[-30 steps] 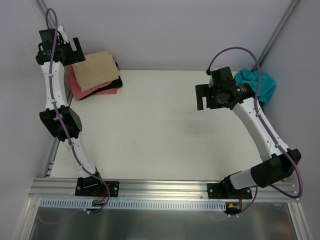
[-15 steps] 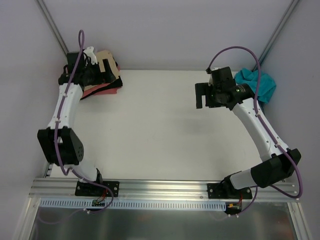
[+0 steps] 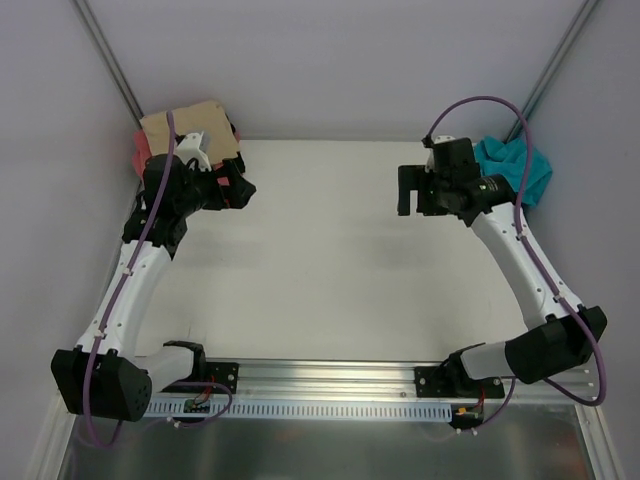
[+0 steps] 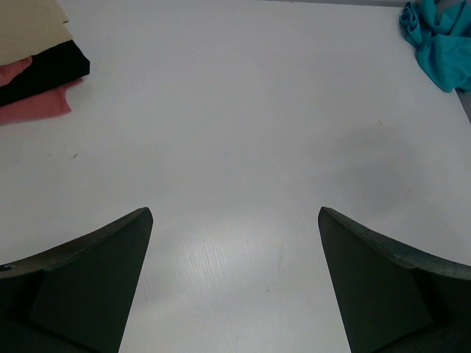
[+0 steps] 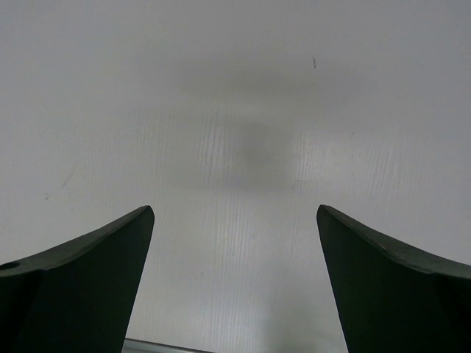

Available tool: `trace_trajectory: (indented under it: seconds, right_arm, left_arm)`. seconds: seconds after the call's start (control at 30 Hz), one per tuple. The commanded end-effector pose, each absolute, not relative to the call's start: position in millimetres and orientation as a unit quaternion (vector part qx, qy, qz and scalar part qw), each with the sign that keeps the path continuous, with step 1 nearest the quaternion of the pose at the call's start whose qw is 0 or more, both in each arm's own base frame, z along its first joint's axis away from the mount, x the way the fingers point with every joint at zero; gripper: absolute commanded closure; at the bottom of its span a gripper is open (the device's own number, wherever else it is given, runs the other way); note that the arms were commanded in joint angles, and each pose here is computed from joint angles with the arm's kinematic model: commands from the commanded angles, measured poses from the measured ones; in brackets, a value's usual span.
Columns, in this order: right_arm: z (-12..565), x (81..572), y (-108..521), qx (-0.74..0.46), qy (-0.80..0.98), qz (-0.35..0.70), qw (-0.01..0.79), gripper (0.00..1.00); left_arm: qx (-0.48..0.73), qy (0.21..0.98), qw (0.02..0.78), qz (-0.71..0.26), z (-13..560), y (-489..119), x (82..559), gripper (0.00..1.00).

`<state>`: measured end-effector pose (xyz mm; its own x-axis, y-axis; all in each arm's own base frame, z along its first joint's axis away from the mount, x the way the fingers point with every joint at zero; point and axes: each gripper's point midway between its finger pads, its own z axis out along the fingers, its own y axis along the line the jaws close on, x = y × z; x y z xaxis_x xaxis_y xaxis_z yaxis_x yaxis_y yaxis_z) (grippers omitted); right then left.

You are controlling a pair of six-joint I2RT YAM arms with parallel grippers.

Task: Fold and stack the t-shirts

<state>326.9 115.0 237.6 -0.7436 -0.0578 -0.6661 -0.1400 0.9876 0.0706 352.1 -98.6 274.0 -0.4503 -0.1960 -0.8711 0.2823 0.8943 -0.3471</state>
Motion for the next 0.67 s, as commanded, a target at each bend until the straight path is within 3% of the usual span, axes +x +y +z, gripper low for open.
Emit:
trace_trajectory:
  seconds: [0.0,0.63]
  right_arm:
    - [245,338,89,-0.029,0.923,0.036,0.381,0.01]
    - [247,334,69,-0.005,0.920,0.048,0.388,0.00]
  left_arm:
    - [0.035,0.805,0.545,-0.233,289,-106,351,0.01]
    - [0.070,0.814,0.536,-0.214,291,-126,363,0.01]
